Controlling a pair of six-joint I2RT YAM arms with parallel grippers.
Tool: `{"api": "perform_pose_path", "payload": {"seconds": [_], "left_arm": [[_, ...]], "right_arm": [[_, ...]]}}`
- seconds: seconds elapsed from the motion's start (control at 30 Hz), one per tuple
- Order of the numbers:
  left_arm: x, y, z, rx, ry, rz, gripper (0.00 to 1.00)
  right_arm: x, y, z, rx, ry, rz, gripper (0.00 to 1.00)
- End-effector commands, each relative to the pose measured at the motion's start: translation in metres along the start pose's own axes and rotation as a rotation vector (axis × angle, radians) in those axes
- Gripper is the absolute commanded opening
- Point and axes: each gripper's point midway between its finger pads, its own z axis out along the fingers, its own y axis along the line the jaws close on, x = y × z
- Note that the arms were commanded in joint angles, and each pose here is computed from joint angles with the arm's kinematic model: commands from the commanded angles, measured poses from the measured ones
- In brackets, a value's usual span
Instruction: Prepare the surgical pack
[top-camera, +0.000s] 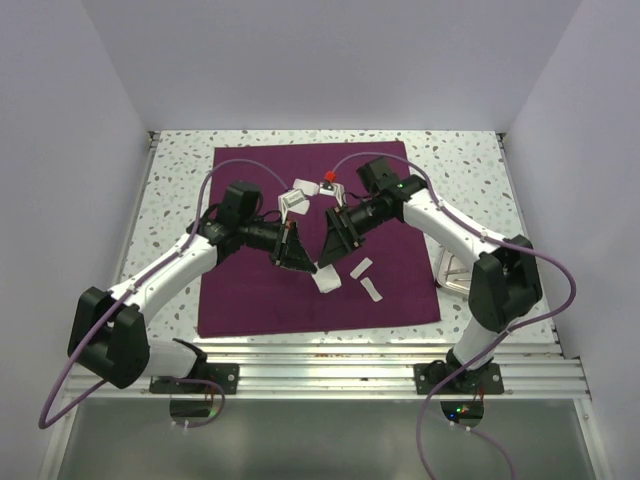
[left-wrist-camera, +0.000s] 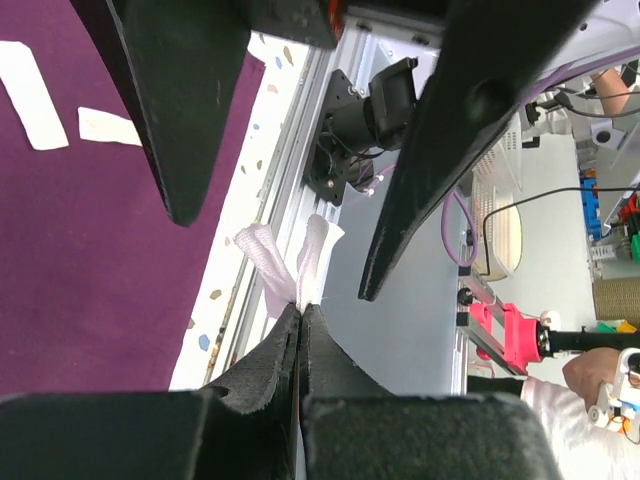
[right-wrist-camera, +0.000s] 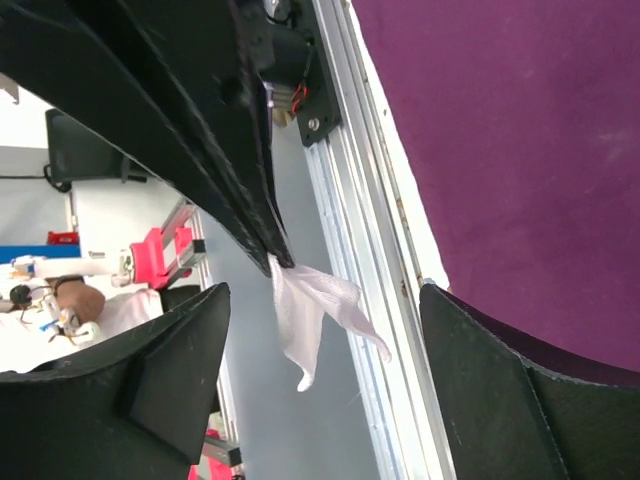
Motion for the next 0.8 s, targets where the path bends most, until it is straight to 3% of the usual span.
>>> {"api": "perform_pose_path", "payload": {"seconds": [0.0, 0.13, 0.27, 0.37, 0.43, 0.47, 0.5, 0.53, 0.6, 0.77], "left_arm": [[-0.016, -0.020, -0.003, 0.056, -0.027, 0.099, 0.00], [-0.023, -0.021, -0.002, 0.057, -0.031, 0.109, 0.00], [-0.023, -0.019, -0.001, 0.057, -0.029, 0.104, 0.00], [-0.021, -0.015, 0.000, 0.048, -0.022, 0.093, 0.00], [-0.021, -0.009, 0.001, 0.026, -0.021, 0.080, 0.00], [-0.022, -0.004, 0.001, 0.002, -0.022, 0.074, 0.00], [-0.022, 0.009, 0.001, -0.073, -0.023, 0.058, 0.01], [-0.028, 0.020, 0.000, -0.133, -0.030, 0.052, 0.22], [-0.037, 0.050, -0.012, -0.299, -0.063, 0.016, 0.37], [-0.053, 0.118, -0.065, -0.584, -0.204, -0.168, 0.47]], "right_arm": [[0.007, 0.019, -0.002, -0.067, -0.011, -0.023, 0.79], [0.013, 0.025, -0.001, -0.114, -0.007, -0.007, 0.69], [0.017, 0.025, 0.001, -0.140, -0.001, 0.014, 0.54], [0.018, 0.027, 0.001, -0.142, -0.003, 0.024, 0.36], [0.018, 0.028, 0.001, -0.140, -0.007, 0.029, 0.06], [0.019, 0.026, 0.001, -0.133, -0.005, 0.055, 0.00], [0.020, 0.024, 0.000, -0.128, -0.007, 0.066, 0.00], [0.019, 0.020, -0.001, -0.115, -0.013, 0.081, 0.00], [0.012, 0.004, -0.012, -0.052, -0.073, 0.138, 0.00], [-0.006, -0.049, -0.067, 0.149, -0.331, 0.336, 0.00]]}}
